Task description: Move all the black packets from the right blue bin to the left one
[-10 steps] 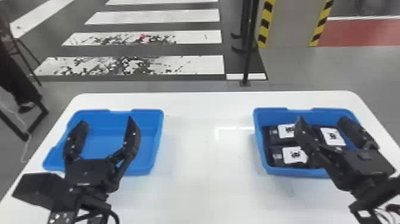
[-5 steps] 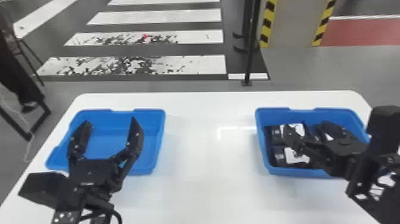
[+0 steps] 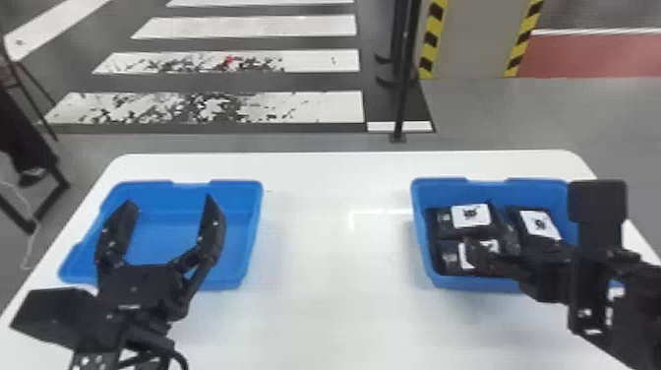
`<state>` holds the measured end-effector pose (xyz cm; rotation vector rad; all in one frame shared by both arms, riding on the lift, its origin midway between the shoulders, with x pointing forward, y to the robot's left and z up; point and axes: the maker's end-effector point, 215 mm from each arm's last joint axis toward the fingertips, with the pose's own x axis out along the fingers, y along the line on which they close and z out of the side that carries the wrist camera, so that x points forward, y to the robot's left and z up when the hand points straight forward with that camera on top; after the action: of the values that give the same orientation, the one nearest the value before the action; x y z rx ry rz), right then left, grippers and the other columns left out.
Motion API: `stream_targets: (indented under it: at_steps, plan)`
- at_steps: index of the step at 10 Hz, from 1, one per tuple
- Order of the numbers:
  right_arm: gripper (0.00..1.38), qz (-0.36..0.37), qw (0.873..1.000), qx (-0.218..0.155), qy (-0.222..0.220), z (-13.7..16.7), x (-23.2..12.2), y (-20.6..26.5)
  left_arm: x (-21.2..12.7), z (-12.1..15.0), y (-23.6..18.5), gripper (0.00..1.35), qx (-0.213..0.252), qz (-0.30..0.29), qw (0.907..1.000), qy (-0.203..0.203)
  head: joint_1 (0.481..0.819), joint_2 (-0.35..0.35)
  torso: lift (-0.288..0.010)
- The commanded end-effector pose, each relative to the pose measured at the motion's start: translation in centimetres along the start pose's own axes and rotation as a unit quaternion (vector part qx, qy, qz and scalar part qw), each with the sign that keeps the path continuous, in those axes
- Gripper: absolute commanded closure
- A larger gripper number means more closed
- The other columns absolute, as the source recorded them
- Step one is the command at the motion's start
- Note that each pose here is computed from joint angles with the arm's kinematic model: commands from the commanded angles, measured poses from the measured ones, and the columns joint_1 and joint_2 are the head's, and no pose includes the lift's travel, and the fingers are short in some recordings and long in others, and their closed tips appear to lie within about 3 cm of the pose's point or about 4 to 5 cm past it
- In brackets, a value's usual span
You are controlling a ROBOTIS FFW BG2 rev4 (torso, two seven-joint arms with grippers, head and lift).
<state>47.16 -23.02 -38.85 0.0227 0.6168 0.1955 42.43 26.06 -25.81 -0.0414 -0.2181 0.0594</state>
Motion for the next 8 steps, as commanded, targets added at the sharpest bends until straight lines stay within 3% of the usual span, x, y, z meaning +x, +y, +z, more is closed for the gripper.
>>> stream_targets:
  at_steps: [1, 8]
  plan:
    - [0.18, -0.013, 1.000, -0.001, 0.013, -0.5, -0.1, -0.6, 0.0, 0.0, 0.0, 0.11, 0.000, 0.000, 1.0000, 0.000, 0.695, 0.040, -0.168]
    - [0.24, -0.031, 0.998, 0.016, 0.053, -2.3, 2.5, -2.6, -0.1, 0.0, 0.0, 0.11, 0.000, 0.000, 1.0000, -0.003, 0.695, 0.010, -0.168]
